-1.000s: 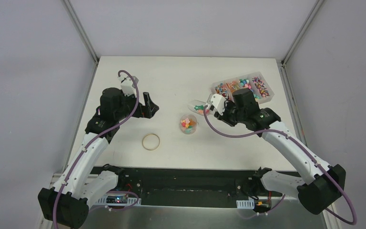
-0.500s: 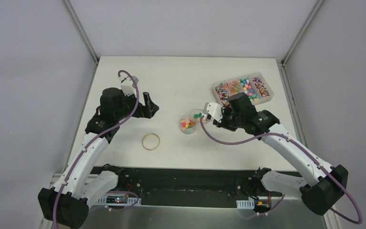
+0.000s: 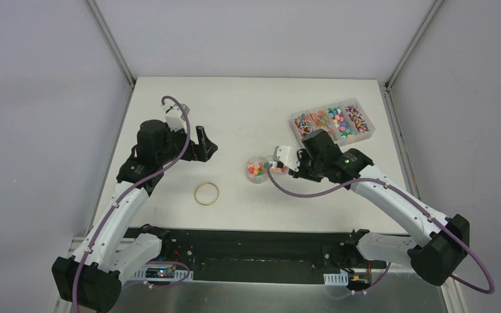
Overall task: Pack the candies
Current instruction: Place the fake candies in the packing bottle.
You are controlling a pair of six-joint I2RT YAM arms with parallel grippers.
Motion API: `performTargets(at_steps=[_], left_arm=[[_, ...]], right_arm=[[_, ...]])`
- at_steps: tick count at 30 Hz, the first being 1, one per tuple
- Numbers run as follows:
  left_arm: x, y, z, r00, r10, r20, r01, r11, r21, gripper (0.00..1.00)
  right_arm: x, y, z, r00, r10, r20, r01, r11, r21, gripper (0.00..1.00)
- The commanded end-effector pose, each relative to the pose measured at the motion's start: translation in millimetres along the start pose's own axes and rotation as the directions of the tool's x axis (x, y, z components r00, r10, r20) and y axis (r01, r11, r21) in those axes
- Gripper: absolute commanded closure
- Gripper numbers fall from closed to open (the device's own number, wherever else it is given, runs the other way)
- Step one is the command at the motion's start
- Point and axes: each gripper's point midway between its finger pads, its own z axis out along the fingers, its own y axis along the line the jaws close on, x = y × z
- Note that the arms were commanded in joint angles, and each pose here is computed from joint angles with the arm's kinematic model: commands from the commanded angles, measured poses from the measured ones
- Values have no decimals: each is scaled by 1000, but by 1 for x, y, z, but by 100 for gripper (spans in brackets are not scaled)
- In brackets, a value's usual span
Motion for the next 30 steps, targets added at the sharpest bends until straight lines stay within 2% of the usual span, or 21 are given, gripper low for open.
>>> performTargets(at_steps=[1, 22, 30], left_arm=[[-6, 0, 0, 999, 22, 32, -22, 1000, 7, 1], [-7, -1, -1, 999, 24, 34, -25, 1000, 10, 1], [-6, 0, -2, 999, 24, 35, -25, 1000, 8, 1]], right_arm=[[-17, -22, -14, 1000, -15, 25, 13, 997, 75, 100], [-14, -26, -17, 990, -65, -125, 75, 994, 81, 100], [-16, -27, -18, 988, -70, -140, 82, 993, 87, 100]])
